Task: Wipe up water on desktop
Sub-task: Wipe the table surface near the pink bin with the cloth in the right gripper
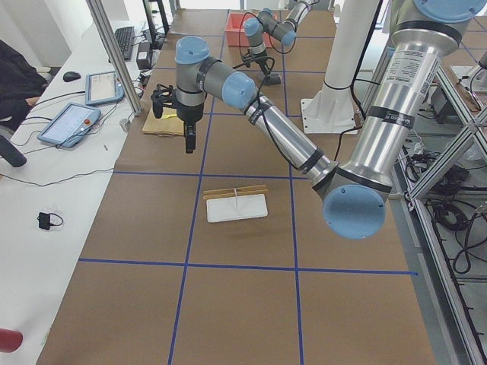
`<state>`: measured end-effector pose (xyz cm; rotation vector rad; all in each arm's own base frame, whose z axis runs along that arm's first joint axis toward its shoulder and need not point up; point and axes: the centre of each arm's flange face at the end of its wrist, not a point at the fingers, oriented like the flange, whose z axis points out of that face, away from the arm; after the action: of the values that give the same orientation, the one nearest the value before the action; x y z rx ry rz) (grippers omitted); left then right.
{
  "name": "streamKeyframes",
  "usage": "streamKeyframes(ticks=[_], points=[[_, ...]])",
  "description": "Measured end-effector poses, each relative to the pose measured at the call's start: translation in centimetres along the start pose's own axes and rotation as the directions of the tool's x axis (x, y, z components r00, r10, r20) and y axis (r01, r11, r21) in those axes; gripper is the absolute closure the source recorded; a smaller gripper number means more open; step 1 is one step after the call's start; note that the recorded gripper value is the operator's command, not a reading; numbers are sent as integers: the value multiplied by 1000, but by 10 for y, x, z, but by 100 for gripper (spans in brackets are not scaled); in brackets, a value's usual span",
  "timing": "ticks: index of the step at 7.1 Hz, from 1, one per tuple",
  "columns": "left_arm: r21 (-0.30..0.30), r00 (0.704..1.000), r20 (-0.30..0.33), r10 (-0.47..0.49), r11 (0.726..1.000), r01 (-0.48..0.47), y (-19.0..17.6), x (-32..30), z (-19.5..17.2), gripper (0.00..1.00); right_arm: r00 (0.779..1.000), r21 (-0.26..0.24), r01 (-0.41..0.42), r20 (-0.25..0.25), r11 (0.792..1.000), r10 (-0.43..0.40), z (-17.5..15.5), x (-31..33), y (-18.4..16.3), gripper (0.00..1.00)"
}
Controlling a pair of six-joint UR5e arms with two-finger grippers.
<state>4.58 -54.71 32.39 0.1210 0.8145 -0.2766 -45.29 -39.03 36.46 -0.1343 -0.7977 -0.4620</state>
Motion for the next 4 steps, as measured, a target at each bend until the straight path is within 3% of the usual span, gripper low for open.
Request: streamKeyframes(ticks=[4], points=[[2, 1000, -4, -5, 1000, 5, 0, 2, -2, 2, 999, 41, -12, -49, 999, 14, -29, 76, -91, 100]])
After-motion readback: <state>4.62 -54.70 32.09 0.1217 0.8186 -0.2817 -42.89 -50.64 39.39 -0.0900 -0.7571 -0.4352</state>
